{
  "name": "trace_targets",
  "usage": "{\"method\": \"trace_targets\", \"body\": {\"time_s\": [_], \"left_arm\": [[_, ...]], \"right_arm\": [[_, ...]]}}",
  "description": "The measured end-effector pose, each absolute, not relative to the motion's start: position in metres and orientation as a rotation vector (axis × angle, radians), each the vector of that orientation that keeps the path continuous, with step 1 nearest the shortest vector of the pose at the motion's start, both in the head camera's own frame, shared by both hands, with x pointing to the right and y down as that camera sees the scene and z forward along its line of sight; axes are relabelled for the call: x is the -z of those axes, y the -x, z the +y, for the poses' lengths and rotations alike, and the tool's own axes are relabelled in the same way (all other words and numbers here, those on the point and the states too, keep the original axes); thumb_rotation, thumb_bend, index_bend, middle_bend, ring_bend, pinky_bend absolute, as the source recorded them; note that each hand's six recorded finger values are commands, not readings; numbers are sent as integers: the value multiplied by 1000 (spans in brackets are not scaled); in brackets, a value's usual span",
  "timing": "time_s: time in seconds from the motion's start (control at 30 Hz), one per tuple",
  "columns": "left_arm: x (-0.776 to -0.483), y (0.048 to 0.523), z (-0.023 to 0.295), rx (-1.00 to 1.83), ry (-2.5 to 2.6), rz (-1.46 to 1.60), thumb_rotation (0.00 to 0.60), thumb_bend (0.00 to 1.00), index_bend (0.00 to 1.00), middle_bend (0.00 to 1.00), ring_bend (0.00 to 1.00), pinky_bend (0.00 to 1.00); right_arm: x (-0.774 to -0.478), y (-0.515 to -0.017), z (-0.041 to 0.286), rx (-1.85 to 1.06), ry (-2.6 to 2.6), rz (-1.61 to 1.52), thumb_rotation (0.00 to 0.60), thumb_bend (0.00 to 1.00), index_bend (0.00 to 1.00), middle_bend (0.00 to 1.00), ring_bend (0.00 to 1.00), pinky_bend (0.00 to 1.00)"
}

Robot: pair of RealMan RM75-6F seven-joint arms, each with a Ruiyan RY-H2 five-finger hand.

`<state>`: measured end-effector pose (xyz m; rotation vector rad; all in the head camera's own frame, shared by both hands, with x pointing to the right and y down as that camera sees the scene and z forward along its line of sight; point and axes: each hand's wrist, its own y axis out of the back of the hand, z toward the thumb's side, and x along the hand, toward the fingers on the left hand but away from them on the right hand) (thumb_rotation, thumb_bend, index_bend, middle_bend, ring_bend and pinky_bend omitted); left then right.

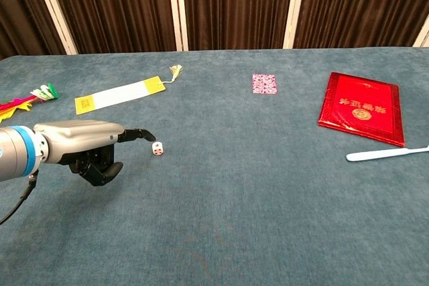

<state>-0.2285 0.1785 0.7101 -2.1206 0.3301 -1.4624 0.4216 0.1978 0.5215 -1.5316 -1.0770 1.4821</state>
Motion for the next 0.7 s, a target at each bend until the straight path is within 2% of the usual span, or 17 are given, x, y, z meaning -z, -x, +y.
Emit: {"method": "trace_targets", "body": {"time_s": [0.4,0.7], "left_arm": [[-722,227,182,1485,2151,331,600,756,0,973,926,1000],[-721,255,186,1579,2152,356,600,756,0,973,924,1000]], "right_arm": [[-521,-423,197,-1482,1530,-1082,600,0,0,0,0,0],[-520,-422,198,-1474,1534,-1082,600,0,0,0,0,0]]}}
